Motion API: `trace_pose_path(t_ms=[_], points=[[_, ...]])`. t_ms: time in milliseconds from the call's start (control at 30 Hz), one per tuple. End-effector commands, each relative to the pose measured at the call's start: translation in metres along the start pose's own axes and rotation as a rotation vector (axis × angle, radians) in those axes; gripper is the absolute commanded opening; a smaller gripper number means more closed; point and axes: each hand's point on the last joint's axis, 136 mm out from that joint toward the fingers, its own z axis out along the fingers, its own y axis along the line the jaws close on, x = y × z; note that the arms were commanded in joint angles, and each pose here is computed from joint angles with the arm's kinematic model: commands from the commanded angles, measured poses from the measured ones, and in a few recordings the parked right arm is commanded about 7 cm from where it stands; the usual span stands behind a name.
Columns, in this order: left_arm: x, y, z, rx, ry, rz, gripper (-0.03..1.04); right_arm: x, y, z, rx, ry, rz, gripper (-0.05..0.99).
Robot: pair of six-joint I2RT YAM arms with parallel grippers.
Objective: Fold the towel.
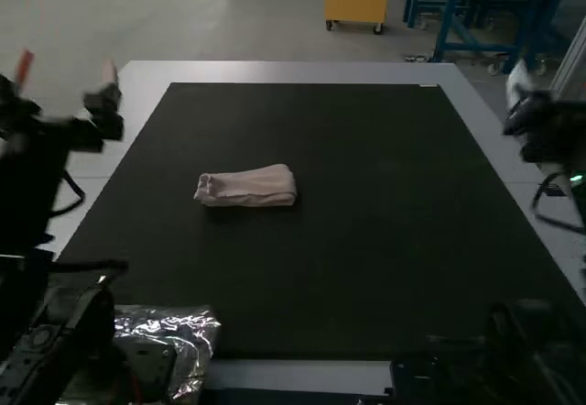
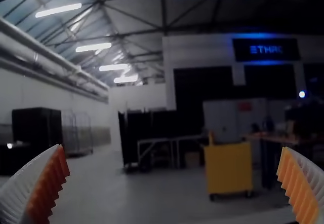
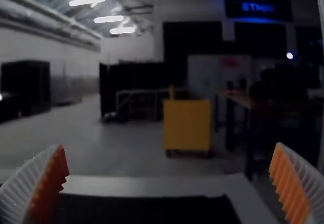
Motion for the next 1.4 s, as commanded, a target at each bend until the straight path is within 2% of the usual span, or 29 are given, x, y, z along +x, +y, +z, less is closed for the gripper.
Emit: trace_pose_path(t_ms=[0, 133, 200, 267, 333, 400, 467, 1367], points=[[0.024, -0.004, -0.003, 0.009, -0.001, 0.047, 0.97, 0.033, -0.007, 0.006, 0.045, 0.019, -0.112, 0.91], [0.065, -0.007, -0.010, 0.008, 0.038, 0.060, 0.97, 0.077, -0.009, 0.010, 0.067, -0.021, -0.111, 0.91], [0.094, -0.007, -0.014, 0.006, 0.140, 0.065, 0.97, 0.104, -0.008, 0.008, 0.060, 0.007, -0.113, 0.91], [0.116, -0.008, -0.018, 0.015, 0.238, 0.062, 0.97, 0.143, -0.006, 0.005, 0.040, 0.171, -0.080, 0.91], [0.136, -0.010, -0.023, 0.023, 0.319, 0.058, 0.97, 0.166, -0.004, 0.000, 0.038, 0.264, -0.028, 0.91], [0.160, -0.010, -0.033, 0.011, 0.426, 0.010, 0.97, 0.187, -0.005, -0.007, 0.044, 0.353, -0.008, 0.91], [0.182, -0.011, -0.044, 0.016, 0.527, -0.001, 0.97, 0.201, -0.006, -0.013, 0.047, 0.417, -0.014, 0.91], [0.182, -0.013, -0.044, 0.022, 0.525, -0.003, 0.97, 0.202, -0.006, -0.013, 0.045, 0.422, -0.015, 0.91]])
